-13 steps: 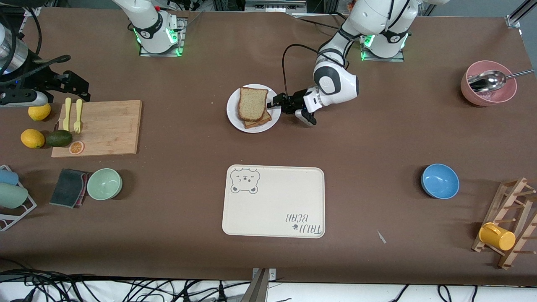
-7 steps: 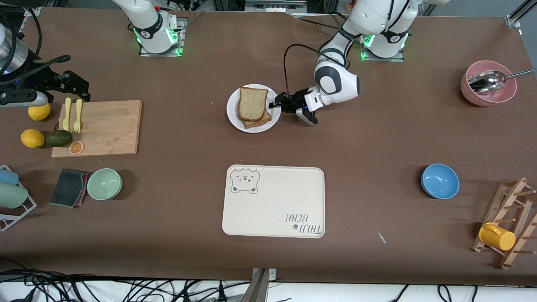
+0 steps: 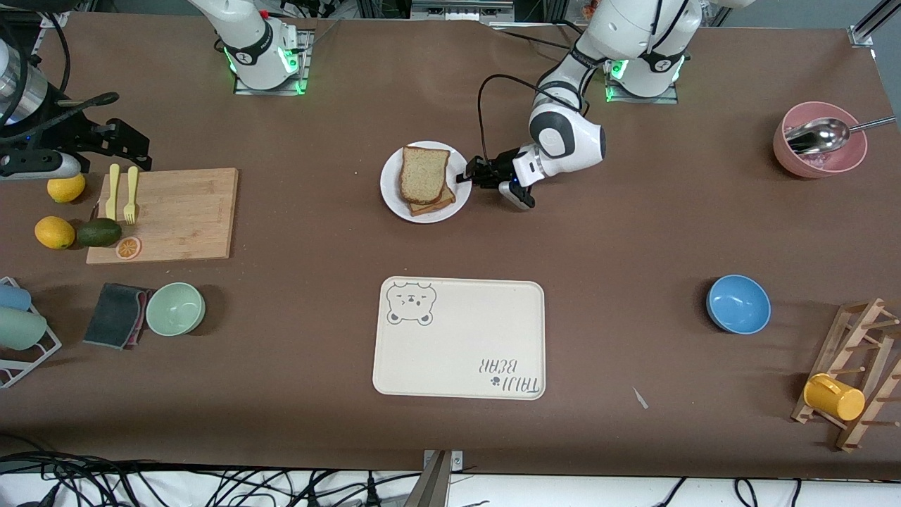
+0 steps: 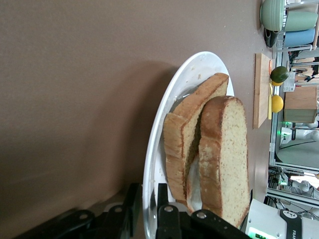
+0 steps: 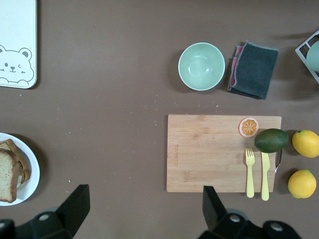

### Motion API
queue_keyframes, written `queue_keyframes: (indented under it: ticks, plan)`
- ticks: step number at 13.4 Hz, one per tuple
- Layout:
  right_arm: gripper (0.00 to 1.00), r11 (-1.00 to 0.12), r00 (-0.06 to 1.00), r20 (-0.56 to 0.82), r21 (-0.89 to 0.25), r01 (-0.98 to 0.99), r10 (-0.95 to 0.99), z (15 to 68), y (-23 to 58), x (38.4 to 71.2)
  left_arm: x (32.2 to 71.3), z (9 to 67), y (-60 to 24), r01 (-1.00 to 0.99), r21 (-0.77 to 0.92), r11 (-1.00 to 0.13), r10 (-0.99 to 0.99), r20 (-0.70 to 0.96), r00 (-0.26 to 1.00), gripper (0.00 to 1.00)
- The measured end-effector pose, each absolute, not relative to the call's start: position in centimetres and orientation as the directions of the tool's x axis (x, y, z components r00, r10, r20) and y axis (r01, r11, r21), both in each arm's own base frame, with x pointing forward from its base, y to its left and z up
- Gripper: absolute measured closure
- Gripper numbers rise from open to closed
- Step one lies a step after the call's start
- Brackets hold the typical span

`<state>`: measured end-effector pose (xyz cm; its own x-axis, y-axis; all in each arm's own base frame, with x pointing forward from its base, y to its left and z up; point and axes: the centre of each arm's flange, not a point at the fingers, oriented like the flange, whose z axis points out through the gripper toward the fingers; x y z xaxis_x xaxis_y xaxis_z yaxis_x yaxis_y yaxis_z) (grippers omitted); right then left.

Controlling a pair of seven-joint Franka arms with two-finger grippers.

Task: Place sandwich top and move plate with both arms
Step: 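Grasp the plate rim with the left gripper, then slide the plate with the left gripper onto the bear tray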

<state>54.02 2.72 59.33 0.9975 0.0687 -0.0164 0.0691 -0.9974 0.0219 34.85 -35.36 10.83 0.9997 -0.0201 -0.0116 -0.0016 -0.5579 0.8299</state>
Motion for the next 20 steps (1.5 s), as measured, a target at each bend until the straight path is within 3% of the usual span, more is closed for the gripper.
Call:
queue_keyframes:
  ticks: [3, 7, 20]
  plan:
    - [0.0, -0.997, 0.998, -0.016, 0.022, 0.069, 0.069, 59.33, 2.71, 54.02, 34.84, 10.81, -35.32, -0.002, 0.83, -0.558, -0.02, -0.012, 1.0, 0.79]
    - [0.0, -0.997, 0.998, -0.016, 0.022, 0.069, 0.069, 59.33, 2.71, 54.02, 34.87, 10.96, -35.44, -0.004, 0.833, -0.553, -0.022, -0.01, 1.0, 0.92]
    - [0.0, -0.997, 0.998, -0.017, 0.022, 0.069, 0.069, 59.32, 2.7, 54.03, 34.98, 10.99, -35.42, 0.002, 0.84, -0.543, -0.019, -0.014, 1.0, 0.95]
